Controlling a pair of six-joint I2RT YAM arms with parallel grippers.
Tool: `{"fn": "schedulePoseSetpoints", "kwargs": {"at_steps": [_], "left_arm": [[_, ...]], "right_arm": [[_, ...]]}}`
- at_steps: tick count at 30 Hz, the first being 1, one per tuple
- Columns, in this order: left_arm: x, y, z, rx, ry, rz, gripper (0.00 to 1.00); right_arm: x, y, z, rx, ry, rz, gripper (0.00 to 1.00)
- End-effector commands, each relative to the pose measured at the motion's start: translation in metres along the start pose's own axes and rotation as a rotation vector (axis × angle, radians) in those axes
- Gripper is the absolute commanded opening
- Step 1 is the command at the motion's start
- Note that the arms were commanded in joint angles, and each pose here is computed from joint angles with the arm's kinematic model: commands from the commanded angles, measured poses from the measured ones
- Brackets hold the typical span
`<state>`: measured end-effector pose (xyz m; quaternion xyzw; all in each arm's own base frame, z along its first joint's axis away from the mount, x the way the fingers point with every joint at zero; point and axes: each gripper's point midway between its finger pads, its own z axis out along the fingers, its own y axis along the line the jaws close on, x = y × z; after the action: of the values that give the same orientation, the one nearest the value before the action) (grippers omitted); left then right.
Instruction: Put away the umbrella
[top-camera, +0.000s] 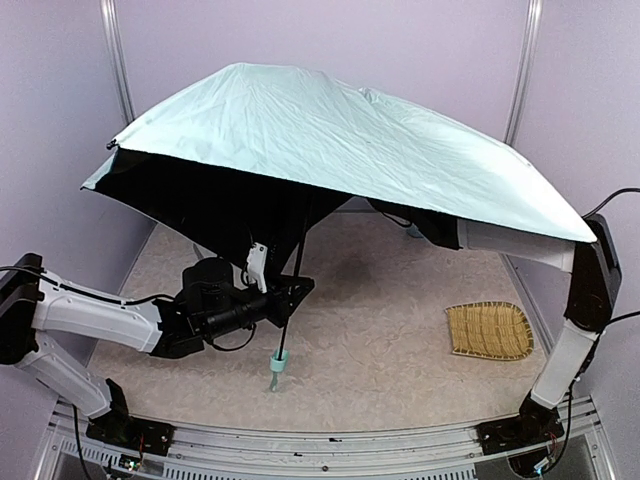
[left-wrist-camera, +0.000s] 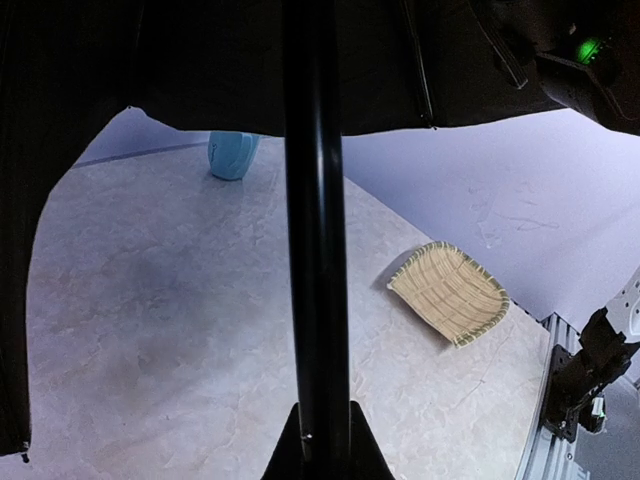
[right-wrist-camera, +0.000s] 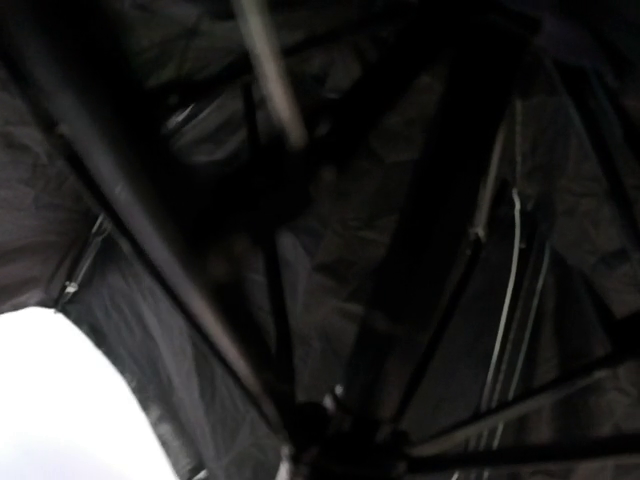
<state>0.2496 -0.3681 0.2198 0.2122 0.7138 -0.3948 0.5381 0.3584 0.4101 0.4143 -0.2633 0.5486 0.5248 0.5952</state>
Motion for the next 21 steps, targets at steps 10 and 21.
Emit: {"fn": "schedulePoseSetpoints", "kwargs": {"at_steps": [10,21], "left_arm": [[-0.147,-0.061,-0.033,0.189,-0.546,0.046,0.0],[-0.16,-0.067,-0.046,0.206,-0.6,0.071,0.0]], "right_arm": [[0.202,0.014,-0.036,0.026,0.477,0.039,0.0],[0.233,0.022,-0.056,0.049,0.547,-0.012,0.01]]}}
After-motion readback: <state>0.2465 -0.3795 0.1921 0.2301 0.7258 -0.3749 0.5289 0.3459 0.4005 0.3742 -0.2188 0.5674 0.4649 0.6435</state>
